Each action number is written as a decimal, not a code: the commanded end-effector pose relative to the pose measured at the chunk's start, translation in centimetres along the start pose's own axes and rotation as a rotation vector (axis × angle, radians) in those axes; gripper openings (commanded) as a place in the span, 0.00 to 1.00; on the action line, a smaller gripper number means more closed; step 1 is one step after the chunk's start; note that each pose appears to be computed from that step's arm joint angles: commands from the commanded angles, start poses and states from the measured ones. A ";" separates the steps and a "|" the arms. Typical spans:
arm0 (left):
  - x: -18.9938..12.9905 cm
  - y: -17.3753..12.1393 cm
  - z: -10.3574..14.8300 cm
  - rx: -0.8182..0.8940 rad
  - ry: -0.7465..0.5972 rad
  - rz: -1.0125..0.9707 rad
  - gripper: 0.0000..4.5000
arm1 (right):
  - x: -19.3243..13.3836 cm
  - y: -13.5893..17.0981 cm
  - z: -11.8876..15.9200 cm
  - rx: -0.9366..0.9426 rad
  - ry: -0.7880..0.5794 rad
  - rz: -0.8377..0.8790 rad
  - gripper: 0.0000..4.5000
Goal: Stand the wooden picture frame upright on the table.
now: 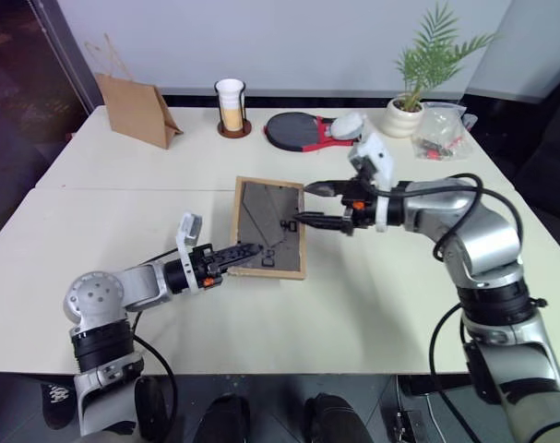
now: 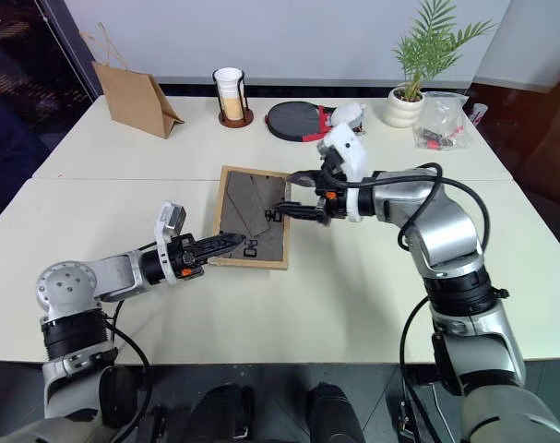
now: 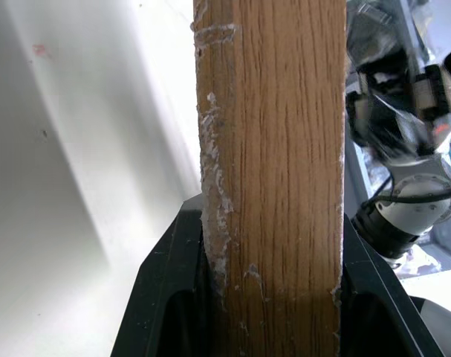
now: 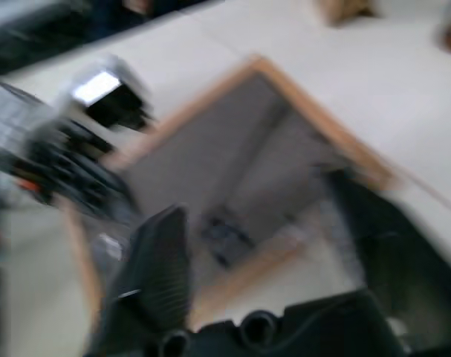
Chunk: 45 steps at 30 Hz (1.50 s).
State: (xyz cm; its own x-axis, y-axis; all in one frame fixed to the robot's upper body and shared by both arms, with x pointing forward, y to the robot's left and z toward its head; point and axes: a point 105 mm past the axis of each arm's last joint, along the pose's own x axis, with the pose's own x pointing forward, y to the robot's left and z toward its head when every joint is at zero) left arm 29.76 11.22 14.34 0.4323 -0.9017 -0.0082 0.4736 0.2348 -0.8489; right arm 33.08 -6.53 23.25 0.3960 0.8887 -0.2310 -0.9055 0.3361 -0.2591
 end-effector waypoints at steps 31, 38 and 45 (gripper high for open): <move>0.3 -0.7 0.0 0.073 -0.063 -0.066 0.24 | 0.4 3.4 3.1 -0.002 -0.072 0.201 0.99; 0.0 -0.9 0.4 0.077 -0.069 -0.072 0.24 | -0.4 3.1 2.1 -0.117 0.003 0.134 0.99; -0.3 -1.1 0.6 0.091 -0.059 -0.081 0.24 | -4.3 -0.7 -0.3 -0.585 0.216 -0.064 0.99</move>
State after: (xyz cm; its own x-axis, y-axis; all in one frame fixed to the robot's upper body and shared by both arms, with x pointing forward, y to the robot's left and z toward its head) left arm 29.81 11.66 13.99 0.4620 -0.8866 0.0222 0.5192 0.2501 -0.8172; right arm 32.08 -9.89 22.22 0.4718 0.7807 -0.4099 -0.7752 0.1457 -0.6147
